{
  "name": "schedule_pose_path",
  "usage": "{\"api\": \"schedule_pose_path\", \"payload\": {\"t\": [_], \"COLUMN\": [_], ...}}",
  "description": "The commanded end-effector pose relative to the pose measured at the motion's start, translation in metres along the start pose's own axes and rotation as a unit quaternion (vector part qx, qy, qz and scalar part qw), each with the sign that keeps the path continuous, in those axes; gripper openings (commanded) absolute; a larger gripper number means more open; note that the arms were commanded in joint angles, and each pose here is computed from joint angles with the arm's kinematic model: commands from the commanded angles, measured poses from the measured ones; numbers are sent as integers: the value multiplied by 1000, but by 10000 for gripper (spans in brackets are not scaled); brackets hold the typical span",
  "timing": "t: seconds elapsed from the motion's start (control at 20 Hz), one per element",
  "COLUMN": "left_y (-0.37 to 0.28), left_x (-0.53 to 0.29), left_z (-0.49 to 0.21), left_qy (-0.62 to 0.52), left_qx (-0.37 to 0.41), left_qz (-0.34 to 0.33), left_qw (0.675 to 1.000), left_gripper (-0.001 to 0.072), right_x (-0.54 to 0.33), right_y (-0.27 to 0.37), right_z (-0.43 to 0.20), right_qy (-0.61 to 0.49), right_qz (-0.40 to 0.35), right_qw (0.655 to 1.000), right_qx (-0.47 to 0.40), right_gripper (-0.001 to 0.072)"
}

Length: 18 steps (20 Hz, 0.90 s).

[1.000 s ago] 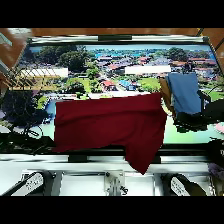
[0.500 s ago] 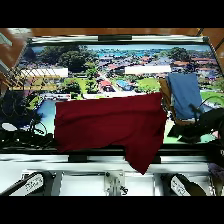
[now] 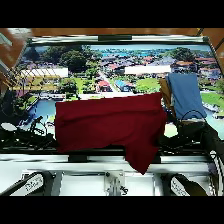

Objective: Fold the shirts.

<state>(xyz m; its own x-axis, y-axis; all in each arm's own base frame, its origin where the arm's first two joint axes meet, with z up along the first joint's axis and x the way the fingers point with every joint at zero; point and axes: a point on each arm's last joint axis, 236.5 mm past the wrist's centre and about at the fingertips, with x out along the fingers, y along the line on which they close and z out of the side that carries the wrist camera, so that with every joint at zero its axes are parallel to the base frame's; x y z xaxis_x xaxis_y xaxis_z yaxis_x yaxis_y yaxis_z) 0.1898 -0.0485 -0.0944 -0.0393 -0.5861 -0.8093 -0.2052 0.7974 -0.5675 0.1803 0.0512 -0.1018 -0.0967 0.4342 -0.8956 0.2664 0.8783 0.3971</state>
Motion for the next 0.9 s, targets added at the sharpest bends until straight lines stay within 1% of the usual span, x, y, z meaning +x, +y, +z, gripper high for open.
{"api": "schedule_pose_path", "payload": {"t": [0.0, 0.1, 0.15, 0.2, 0.25, 0.3, 0.35, 0.45, 0.55, 0.6, 0.7, 0.75, 0.85], "left_y": [-1, -1, -1, -1, -1, 0, 0, -12, -33, -39, -47, -50, -51], "left_x": [0, 0, 0, 0, 0, 0, -1, -17, -50, -70, -101, -111, -118], "left_z": [-1, 0, 0, 0, 0, 0, 2, 23, 60, 80, 111, 124, 144], "left_qy": [1, 1, 1, 1, 1, -1, -3, -35, -104, -139, -187, -201, -208], "left_qx": [0, 0, 0, 0, 0, 1, 5, 57, 99, 106, 105, 105, 96], "left_qz": [-1, -1, -1, -1, -1, 0, 1, -5, -7, 4, 18, 20, 13], "left_qw": [1000, 1000, 1000, 1000, 1000, 1000, 1000, 998, 990, 985, 977, 974, 973], "left_gripper": [33, 33, 33, 33, 34, 33, 33, 33, 32, 32, 31, 31, 32], "right_x": [8, 11, 12, 13, 13, 13, 12, 0, -35, -58, -103, -117, -124], "right_y": [6, 11, 13, 14, 15, 17, 20, 36, 59, 70, 88, 95, 102], "right_z": [10, 10, 11, 11, 11, 9, 7, 13, 48, 75, 127, 148, 179], "right_qy": [-24, -23, -26, -28, -26, -22, -18, -25, -89, -141, -241, -264, -265], "right_qz": [-9, -14, -17, -17, -16, -12, -7, 14, 23, 23, 32, 33, 38], "right_qw": [1000, 1000, 999, 999, 999, 1000, 1000, 997, 990, 984, 967, 961, 961], "right_qx": [-2, -16, -14, -12, -12, -10, -14, -69, -107, -105, -74, -75, -74], "right_gripper": [519, 515, 486, 434, 290, 116, 74, 74, 74, 74, 74, 74, 74]}}
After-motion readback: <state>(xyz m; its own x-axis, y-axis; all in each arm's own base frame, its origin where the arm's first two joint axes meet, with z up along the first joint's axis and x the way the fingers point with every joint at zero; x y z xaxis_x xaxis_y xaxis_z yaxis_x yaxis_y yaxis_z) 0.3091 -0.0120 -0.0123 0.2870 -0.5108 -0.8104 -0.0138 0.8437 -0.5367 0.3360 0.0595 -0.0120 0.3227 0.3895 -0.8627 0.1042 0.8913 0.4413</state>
